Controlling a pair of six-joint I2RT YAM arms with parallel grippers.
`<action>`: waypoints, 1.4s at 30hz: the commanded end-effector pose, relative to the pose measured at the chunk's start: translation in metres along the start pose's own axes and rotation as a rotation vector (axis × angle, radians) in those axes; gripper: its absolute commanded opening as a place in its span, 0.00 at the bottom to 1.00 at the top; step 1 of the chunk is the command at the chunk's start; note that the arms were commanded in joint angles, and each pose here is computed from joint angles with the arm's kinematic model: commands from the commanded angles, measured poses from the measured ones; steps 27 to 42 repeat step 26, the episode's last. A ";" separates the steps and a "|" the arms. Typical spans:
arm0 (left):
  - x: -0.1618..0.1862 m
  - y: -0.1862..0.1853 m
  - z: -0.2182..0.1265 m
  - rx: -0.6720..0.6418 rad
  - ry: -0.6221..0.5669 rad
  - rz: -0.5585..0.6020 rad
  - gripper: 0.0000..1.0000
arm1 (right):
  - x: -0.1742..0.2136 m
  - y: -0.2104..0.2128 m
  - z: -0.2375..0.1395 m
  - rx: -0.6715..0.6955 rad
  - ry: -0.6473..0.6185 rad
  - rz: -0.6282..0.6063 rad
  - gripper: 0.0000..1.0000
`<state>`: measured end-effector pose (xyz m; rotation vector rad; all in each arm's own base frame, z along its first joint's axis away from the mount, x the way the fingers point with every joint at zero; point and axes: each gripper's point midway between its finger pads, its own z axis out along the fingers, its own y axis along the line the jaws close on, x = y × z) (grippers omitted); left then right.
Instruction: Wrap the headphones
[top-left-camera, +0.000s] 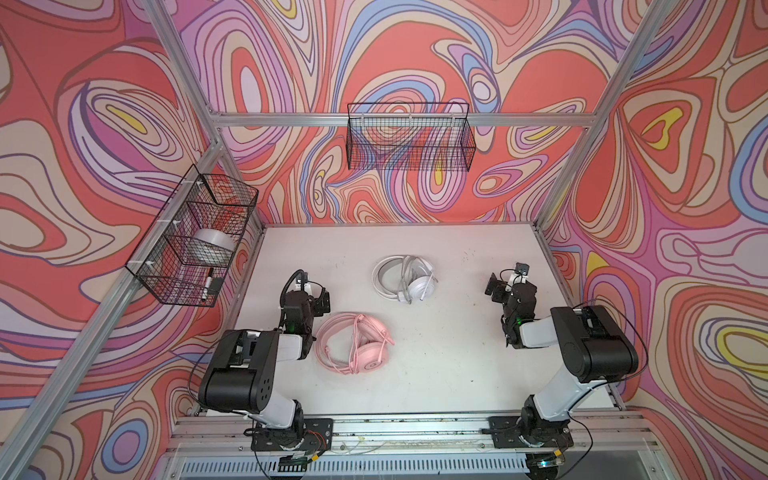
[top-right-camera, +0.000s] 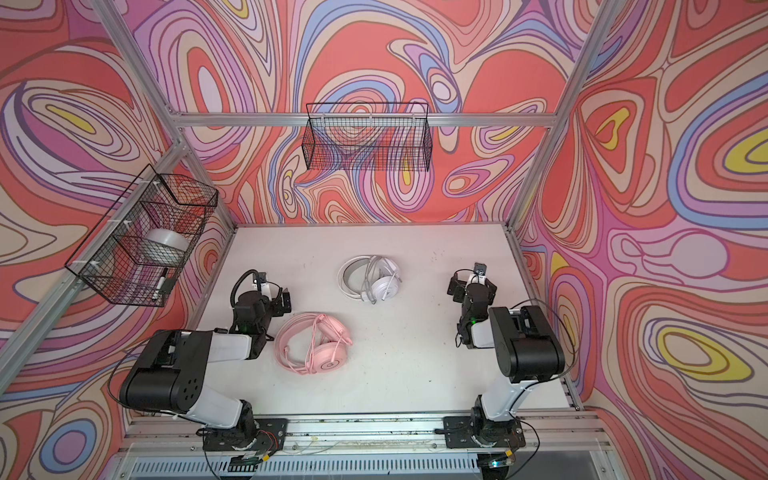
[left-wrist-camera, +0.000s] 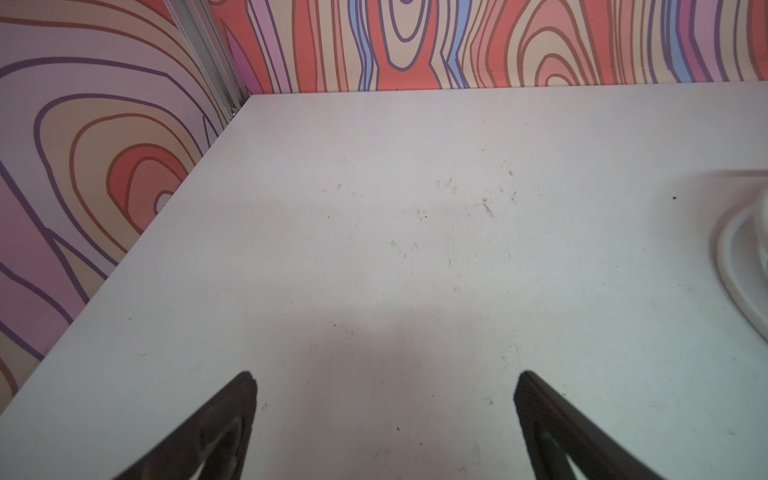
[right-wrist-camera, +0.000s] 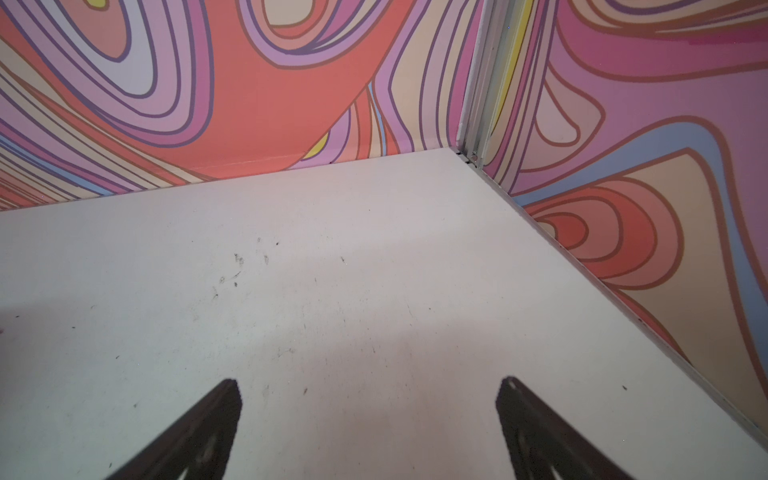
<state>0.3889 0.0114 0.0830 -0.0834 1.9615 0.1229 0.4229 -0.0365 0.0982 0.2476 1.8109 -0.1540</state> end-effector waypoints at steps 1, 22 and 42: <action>-0.008 -0.001 0.001 0.010 -0.037 0.012 1.00 | 0.002 0.000 -0.003 0.008 -0.002 0.007 0.99; -0.007 -0.001 0.002 0.013 -0.029 0.011 1.00 | 0.002 -0.001 -0.003 0.009 -0.001 0.007 0.99; -0.007 -0.002 0.001 0.021 -0.029 0.005 1.00 | 0.002 0.000 -0.003 0.008 -0.002 0.007 0.98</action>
